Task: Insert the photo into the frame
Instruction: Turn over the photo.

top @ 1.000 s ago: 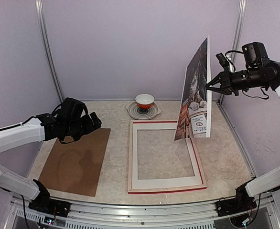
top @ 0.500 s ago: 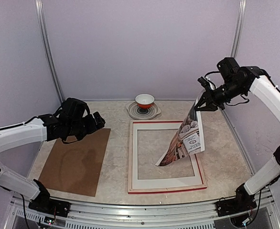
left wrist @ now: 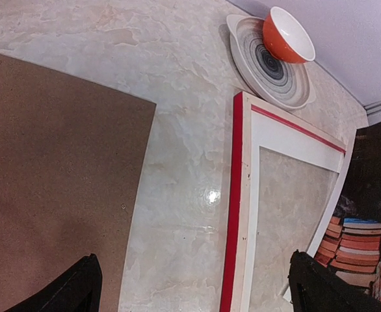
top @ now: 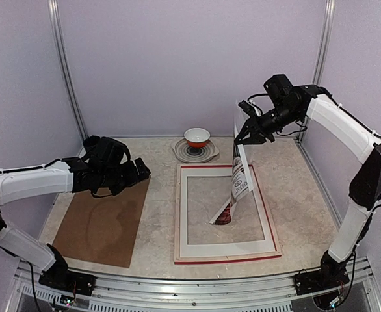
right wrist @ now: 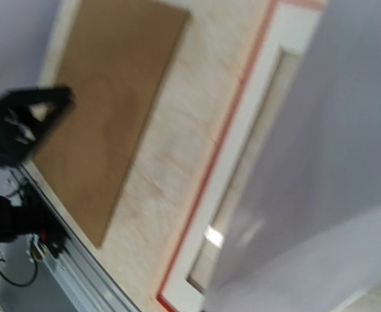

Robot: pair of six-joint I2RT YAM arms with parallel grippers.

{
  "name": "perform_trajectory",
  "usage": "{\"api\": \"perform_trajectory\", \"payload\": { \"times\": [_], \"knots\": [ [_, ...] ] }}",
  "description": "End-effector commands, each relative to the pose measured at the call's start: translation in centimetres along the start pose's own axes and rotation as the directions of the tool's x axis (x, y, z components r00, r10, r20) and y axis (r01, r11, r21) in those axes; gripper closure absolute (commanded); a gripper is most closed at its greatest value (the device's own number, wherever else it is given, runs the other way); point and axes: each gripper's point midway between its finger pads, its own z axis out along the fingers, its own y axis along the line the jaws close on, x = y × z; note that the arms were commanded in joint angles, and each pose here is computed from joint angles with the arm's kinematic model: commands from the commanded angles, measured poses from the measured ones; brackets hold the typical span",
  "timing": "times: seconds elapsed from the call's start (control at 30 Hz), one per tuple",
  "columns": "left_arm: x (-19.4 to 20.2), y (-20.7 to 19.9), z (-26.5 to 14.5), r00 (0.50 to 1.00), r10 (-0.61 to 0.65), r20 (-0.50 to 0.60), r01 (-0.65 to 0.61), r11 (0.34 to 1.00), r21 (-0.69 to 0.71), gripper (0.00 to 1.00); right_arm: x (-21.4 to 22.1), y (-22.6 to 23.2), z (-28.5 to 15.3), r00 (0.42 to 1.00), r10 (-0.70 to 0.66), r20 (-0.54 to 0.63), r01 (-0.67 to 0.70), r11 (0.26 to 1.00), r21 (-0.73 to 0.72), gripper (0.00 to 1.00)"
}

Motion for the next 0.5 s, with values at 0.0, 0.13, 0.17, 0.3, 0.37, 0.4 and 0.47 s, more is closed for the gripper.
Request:
{"api": "perform_trajectory", "payload": {
  "times": [0.0, 0.13, 0.17, 0.3, 0.37, 0.4, 0.47],
  "knots": [
    [-0.1, -2.0, 0.3, 1.000, -0.002, -0.002, 0.002, 0.999, 0.054, 0.01, -1.8, 3.4, -2.3, 0.995, -0.065, 0.071, 0.070, 0.996, -0.062, 0.95],
    [-0.9, -4.3, 0.5, 1.000, 0.007, 0.002, -0.008, 0.993, 0.119, 0.01, -1.8, 5.0, -3.9, 0.991, -0.095, 0.093, 0.104, 0.990, -0.096, 0.94],
    [-0.9, -4.9, 0.9, 1.000, 0.017, 0.001, -0.016, 0.991, 0.130, 0.01, -1.8, 5.4, -4.3, 0.989, -0.101, 0.104, 0.112, 0.989, -0.100, 0.94],
    [-1.2, -7.7, 2.5, 0.999, 0.037, -0.013, -0.033, 0.981, 0.193, 0.01, -1.5, 6.5, -3.8, 0.990, -0.104, 0.092, 0.119, 0.977, -0.178, 0.93],
    [-0.8, -8.0, 3.8, 0.999, 0.038, -0.027, -0.032, 0.981, 0.192, 0.01, -1.4, 7.1, -3.0, 0.991, -0.102, 0.088, 0.120, 0.968, -0.222, 0.93],
    [-0.8, -8.3, 4.1, 0.999, 0.038, -0.027, -0.032, 0.980, 0.197, 0.01, -1.4, 7.4, -2.4, 0.991, -0.102, 0.084, 0.120, 0.963, -0.241, 0.93],
    [-0.6, -8.3, 4.8, 0.999, 0.032, -0.034, -0.025, 0.981, 0.192, 0.01, -1.4, 8.4, -1.4, 0.991, -0.112, 0.076, 0.129, 0.950, -0.283, 0.93]
  ]
}}
